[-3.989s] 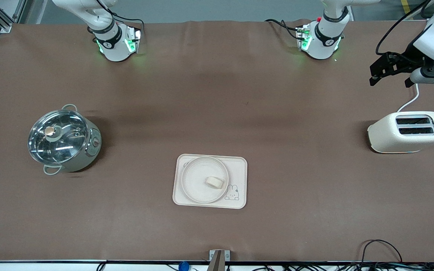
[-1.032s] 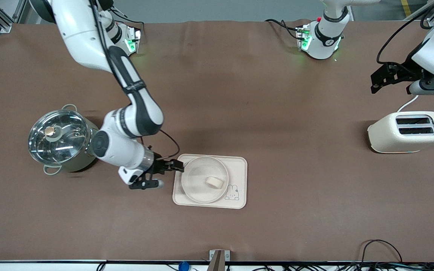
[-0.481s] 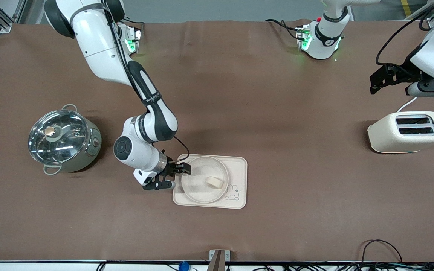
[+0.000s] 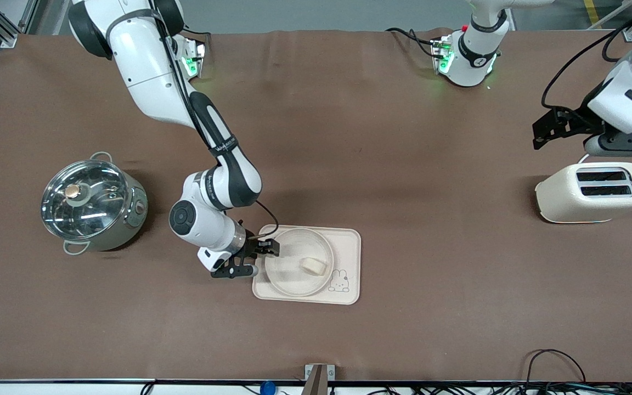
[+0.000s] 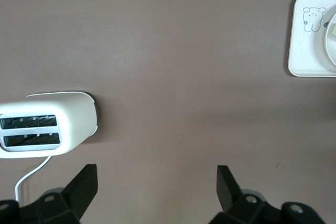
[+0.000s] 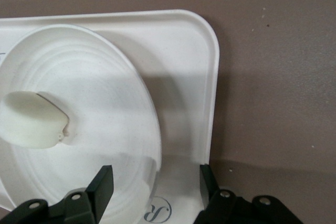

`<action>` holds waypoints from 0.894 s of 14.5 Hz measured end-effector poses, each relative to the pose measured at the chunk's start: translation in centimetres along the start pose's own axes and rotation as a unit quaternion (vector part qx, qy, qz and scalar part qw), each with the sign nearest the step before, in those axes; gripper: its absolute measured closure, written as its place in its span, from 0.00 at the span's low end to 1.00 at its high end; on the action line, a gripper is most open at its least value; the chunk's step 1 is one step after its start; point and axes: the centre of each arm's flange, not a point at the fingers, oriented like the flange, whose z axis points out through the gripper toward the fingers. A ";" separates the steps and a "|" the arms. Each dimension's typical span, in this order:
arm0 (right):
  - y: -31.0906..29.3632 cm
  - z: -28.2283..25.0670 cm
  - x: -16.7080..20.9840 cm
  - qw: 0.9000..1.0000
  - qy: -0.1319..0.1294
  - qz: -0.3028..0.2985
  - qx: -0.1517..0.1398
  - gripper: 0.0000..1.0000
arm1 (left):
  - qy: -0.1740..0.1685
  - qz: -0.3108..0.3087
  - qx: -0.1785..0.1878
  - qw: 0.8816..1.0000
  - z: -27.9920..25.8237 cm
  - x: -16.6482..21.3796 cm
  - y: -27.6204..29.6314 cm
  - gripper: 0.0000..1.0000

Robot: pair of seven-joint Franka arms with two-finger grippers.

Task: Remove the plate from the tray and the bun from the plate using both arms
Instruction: 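Lower the right gripper and grasp the plate rim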

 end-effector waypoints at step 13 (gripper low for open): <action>-0.6 0.3 0.0 1.000 0.021 -0.005 0.001 0.59 | 0.000 0.013 -0.003 1.000 2.2 1.7 1.5 0.00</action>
